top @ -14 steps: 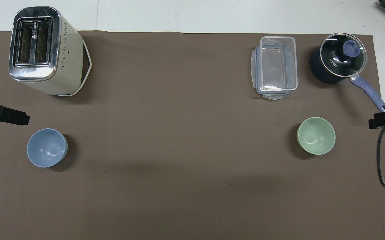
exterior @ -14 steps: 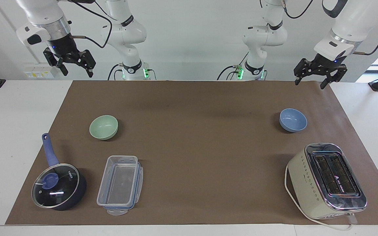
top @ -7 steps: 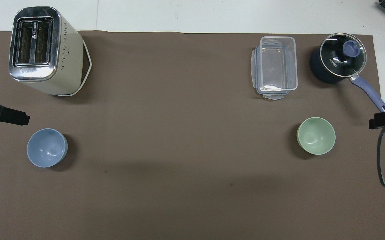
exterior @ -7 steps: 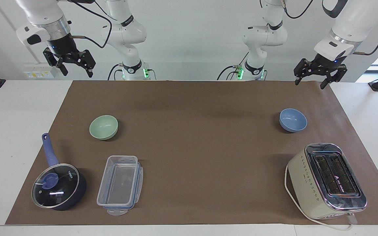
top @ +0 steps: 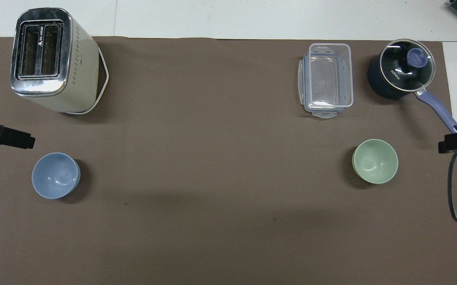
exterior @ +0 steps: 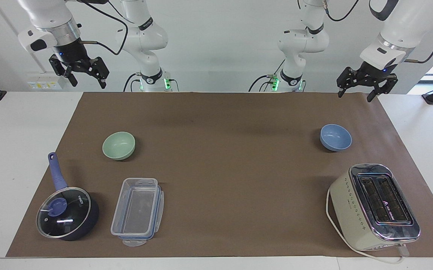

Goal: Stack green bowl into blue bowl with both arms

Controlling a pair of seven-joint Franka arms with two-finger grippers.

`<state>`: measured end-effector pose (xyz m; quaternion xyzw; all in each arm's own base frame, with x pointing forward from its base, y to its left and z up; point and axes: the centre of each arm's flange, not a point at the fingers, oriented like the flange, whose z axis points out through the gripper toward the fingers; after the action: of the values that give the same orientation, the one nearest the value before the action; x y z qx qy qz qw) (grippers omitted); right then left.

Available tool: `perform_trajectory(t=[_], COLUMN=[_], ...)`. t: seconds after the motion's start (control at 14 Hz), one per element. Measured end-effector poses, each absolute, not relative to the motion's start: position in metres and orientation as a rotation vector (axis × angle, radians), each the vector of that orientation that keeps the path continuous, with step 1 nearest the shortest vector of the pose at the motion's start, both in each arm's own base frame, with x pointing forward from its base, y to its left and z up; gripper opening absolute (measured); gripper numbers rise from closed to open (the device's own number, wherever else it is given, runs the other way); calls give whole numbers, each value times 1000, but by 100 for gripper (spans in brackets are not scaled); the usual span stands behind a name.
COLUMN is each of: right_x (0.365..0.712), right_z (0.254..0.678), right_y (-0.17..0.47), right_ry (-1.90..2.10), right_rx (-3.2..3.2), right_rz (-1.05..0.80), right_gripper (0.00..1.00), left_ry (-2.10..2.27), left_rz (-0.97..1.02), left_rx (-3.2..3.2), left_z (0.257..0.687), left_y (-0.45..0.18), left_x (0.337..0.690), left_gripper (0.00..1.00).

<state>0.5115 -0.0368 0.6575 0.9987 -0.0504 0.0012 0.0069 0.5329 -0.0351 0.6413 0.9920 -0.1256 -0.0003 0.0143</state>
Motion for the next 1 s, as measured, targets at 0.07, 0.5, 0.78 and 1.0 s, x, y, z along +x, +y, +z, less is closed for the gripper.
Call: perform_trajectory(t=[0.07,0.5,0.78,1.0], right_x=[511,511,511,511], right_z=[658,657,657,657], right_y=[-37,-38,-38,-39], right_ry=[-158,-160,-162,-165], right_rx=[3124,3124,3124,3124], right_rz=[4,1,-2,-3], right_gripper=[100,100,100,100], left_ry=[-391,-389,-375,-363], left_rz=[-1,-1,-7,-6], left_rx=[3088,3086,3072,3067], left_z=[641,641,639,639], left_y=[-35,-35,-32,-29], left_x=[533,533,533,533], left_gripper=[100,100,100,100])
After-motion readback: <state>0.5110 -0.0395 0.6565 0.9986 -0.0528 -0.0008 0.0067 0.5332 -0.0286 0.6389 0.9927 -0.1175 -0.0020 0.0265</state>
